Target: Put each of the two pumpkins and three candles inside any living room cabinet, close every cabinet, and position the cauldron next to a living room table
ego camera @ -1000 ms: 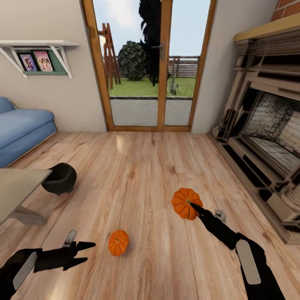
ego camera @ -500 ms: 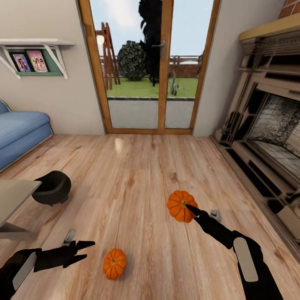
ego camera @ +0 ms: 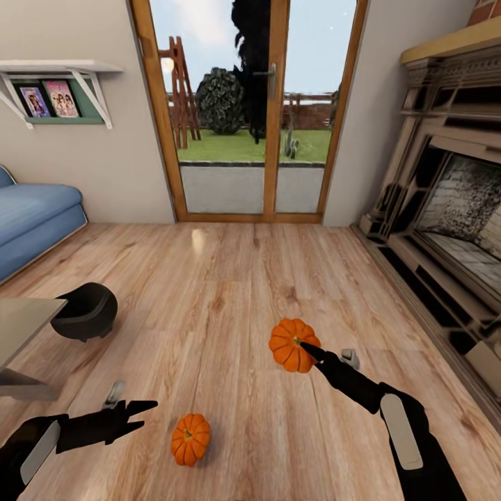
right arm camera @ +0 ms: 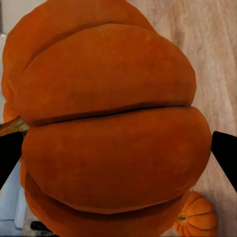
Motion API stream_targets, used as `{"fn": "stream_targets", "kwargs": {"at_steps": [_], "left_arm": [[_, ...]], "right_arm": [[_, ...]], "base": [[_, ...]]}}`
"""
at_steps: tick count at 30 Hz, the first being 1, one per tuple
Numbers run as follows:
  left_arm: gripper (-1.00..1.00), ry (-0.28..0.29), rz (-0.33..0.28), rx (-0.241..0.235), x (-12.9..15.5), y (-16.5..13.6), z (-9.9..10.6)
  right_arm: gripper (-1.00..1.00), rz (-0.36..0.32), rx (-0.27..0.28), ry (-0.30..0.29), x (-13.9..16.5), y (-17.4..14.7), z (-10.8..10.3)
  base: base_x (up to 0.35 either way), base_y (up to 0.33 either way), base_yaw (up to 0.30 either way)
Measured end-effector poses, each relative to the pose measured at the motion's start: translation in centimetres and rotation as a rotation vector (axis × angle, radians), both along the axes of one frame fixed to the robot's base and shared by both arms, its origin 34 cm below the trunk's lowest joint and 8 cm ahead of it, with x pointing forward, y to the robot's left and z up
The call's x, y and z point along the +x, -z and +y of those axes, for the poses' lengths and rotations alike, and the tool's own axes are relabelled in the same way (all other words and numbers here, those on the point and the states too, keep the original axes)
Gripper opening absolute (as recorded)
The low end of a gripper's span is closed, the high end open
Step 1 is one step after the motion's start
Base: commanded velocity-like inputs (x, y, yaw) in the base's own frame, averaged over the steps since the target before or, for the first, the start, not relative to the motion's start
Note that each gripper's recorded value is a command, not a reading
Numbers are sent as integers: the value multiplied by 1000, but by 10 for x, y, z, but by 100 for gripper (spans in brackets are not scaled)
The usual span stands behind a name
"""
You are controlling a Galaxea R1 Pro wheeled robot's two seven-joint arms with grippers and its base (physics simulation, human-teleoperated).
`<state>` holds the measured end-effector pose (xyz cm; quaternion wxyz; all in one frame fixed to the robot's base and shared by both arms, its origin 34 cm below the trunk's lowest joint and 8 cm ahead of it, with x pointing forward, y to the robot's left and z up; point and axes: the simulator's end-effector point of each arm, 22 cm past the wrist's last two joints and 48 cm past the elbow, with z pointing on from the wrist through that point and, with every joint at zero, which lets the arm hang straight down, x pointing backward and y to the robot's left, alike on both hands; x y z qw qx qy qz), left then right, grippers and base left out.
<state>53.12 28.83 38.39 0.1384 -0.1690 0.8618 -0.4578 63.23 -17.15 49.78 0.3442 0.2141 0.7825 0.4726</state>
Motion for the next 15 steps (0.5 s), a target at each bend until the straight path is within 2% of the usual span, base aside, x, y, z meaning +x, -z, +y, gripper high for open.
{"fn": "stream_targets", "kwargs": {"at_steps": [4,10,15], "left_arm": [[100,-38,-42,4,8,4,10],[100,-51,-74,15,9,15,14],[100,-63,-86,40,5,35,18]], "right_arm": [[-100,-6,5,-11,-3,7,3],[-100,-34,38,-36,-8,10,10],[-100,-152,45,-99,-11,-29,29]], "base": [[0,0,0],[0,0,0],[0,0,0]]}}
